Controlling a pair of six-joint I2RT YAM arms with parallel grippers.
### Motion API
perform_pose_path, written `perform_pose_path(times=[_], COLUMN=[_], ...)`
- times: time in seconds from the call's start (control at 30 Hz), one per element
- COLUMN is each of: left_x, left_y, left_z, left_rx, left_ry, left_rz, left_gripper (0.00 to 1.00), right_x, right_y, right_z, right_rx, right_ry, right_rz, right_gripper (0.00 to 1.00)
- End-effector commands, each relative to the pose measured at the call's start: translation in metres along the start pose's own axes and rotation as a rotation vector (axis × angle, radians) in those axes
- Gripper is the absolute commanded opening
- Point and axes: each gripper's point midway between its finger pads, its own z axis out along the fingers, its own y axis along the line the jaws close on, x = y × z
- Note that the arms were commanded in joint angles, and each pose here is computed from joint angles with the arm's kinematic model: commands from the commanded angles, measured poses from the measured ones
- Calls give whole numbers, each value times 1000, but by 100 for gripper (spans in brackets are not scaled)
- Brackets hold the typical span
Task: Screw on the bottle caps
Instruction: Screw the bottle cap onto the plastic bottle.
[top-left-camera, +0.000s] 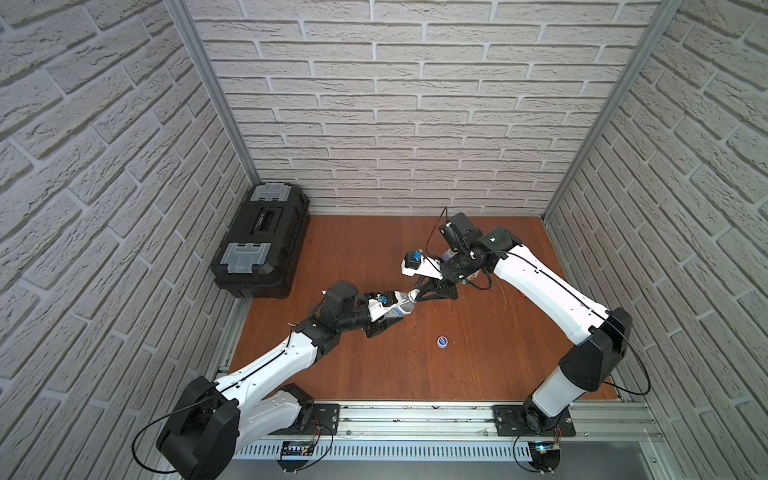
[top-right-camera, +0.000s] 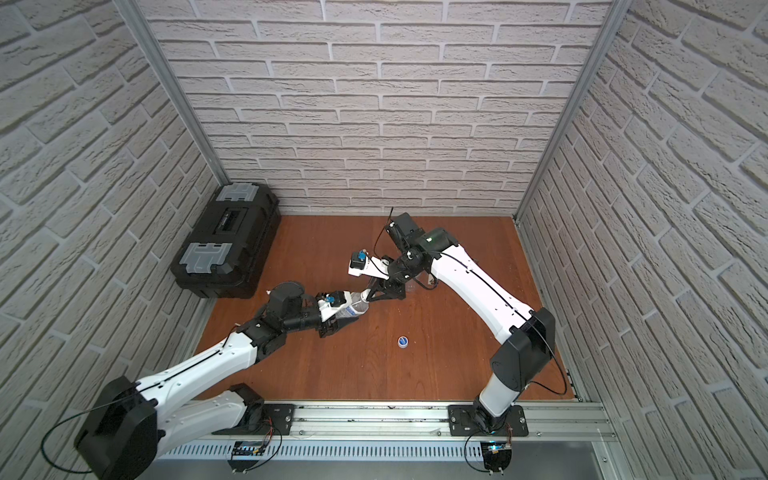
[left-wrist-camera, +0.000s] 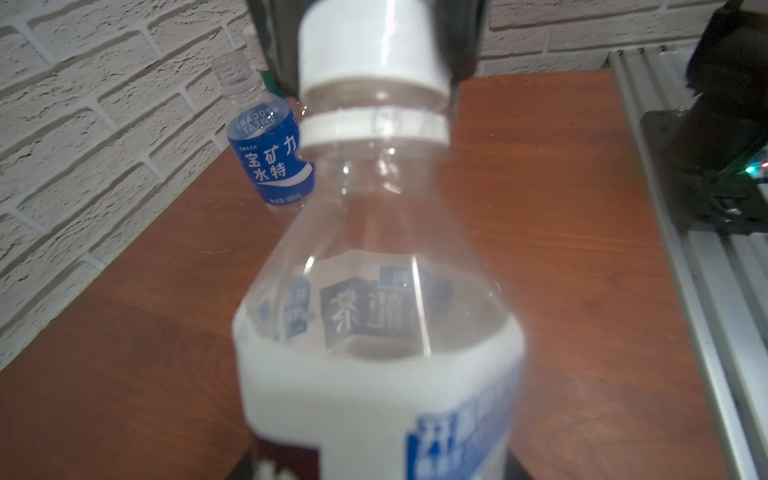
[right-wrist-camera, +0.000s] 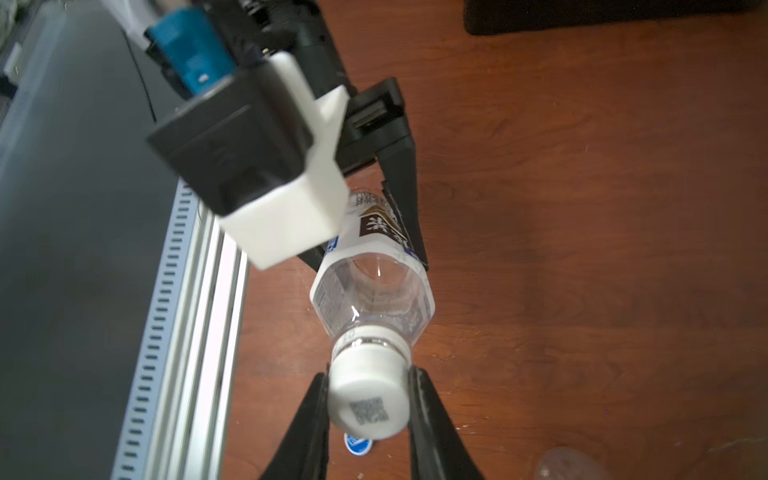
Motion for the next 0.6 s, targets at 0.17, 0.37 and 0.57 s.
perform_pose_path(times=[0.17,0.37,0.57], left_x=[-77,-76,-56], left_y=[29,29,22], left_z=[-12,-8,0], left_rx=[-289,-377,-368], left_ry=[-211,-174,-91], left_rz=[290,375,400], left_gripper=[38,37,37], right_x=[-15,-8,-10], right_y=[-38,-54,-55], right_z=[18,23,6], right_rx=[115,98,128], right_ry=[-200,-347,-419], right_rz=[862,1345,1503], right_gripper=[26,24,27])
